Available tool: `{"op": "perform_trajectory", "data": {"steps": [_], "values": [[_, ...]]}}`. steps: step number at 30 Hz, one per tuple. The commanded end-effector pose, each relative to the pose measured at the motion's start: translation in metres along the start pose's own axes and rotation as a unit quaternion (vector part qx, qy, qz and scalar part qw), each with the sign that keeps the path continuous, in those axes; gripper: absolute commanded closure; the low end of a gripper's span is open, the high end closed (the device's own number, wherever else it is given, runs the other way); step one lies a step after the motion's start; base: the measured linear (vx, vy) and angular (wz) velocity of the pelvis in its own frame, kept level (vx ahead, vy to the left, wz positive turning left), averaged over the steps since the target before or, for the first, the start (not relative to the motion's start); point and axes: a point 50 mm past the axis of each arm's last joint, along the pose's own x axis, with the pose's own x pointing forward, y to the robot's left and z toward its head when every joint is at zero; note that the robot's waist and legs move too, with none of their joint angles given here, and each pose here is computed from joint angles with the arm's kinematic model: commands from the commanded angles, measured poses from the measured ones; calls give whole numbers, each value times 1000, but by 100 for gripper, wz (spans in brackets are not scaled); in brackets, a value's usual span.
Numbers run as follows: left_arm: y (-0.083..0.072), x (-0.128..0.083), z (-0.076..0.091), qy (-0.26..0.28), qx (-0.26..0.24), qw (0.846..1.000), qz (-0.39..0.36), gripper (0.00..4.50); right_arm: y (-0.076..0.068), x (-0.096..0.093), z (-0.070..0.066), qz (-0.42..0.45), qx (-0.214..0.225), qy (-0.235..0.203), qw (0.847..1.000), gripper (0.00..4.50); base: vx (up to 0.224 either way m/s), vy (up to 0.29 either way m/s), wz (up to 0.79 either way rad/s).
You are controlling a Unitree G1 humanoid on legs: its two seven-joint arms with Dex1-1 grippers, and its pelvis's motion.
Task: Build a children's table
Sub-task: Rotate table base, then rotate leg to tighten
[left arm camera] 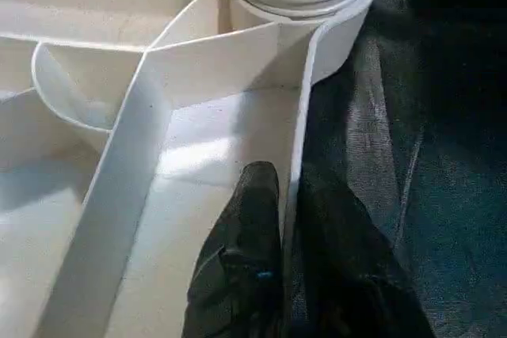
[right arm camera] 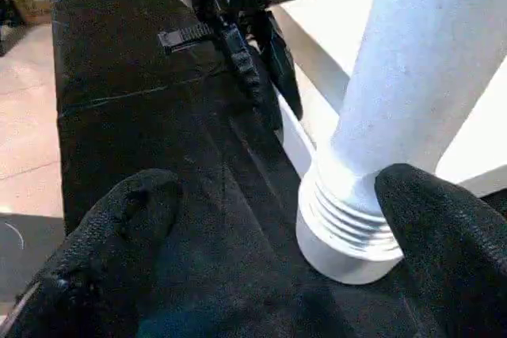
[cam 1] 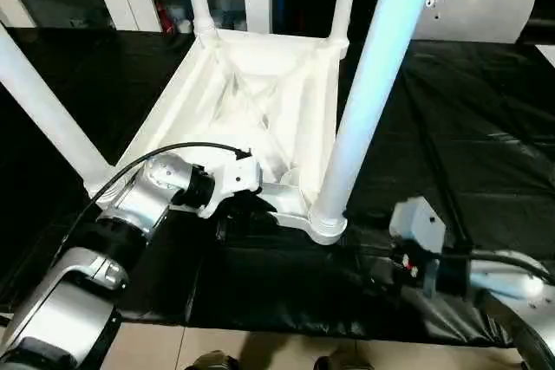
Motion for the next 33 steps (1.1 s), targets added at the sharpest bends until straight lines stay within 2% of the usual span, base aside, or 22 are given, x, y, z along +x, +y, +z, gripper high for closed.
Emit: {"op": "perform_trajectory", "data": {"steps": [1,2,6,10,11,14,17,20,21,22,25,26,29,30,33], "values": [[2,-1,0,5,-3,1000,7,431,-2,1,-3,-3,-4,3,1000,0,0,0,0],[2,0,1,-6,-9,1000,1,445,-6,0,-7,-12,-2,4,1000,0,0,0,0],[2,-2,4,-44,-41,998,10,445,-19,-11,-14,-48,-2,11,999,0,0,0,0],[0,-5,-4,-35,-70,996,51,445,-29,-25,-16,-78,-5,24,997,0,0,0,0],[-3,-5,-8,-35,-84,993,69,445,-36,-32,-16,-98,-10,30,995,0,0,0,0],[-9,-6,-11,-34,-86,993,79,445,-47,-36,-14,-131,-18,20,991,0,0,0,0],[-15,-5,-8,-47,-78,993,77,445,-54,-30,-7,-140,-13,-7,990,0,0,0,0],[-22,-5,-4,-47,-50,995,76,445,-53,-20,5,-108,-18,-38,993,0,0,0,0],[-23,-5,-4,-46,-45,995,75,445,-53,-19,5,-103,-20,-39,994,0,0,0,0],[-27,-5,-2,-45,-19,997,66,445,-51,-14,8,-76,-27,-44,996,0,0,0,0],[-30,-5,0,-54,-10,997,60,445,-51,-10,11,-47,-27,-54,997,0,0,0,0],[-30,-3,5,-72,-15,996,57,450,-52,-3,15,-5,-24,-66,998,30,0,0,0],[-31,-1,6,-74,-16,996,47,450,-55,3,17,24,-24,-67,997,40,0,0,0],[-32,-1,6,-69,-12,997,43,450,-56,6,16,36,-25,-63,997,61,0,0,0],[-33,1,5,-61,-6,997,36,450,-60,12,16,62,-23,-54,996,81,0,0,0]]}}
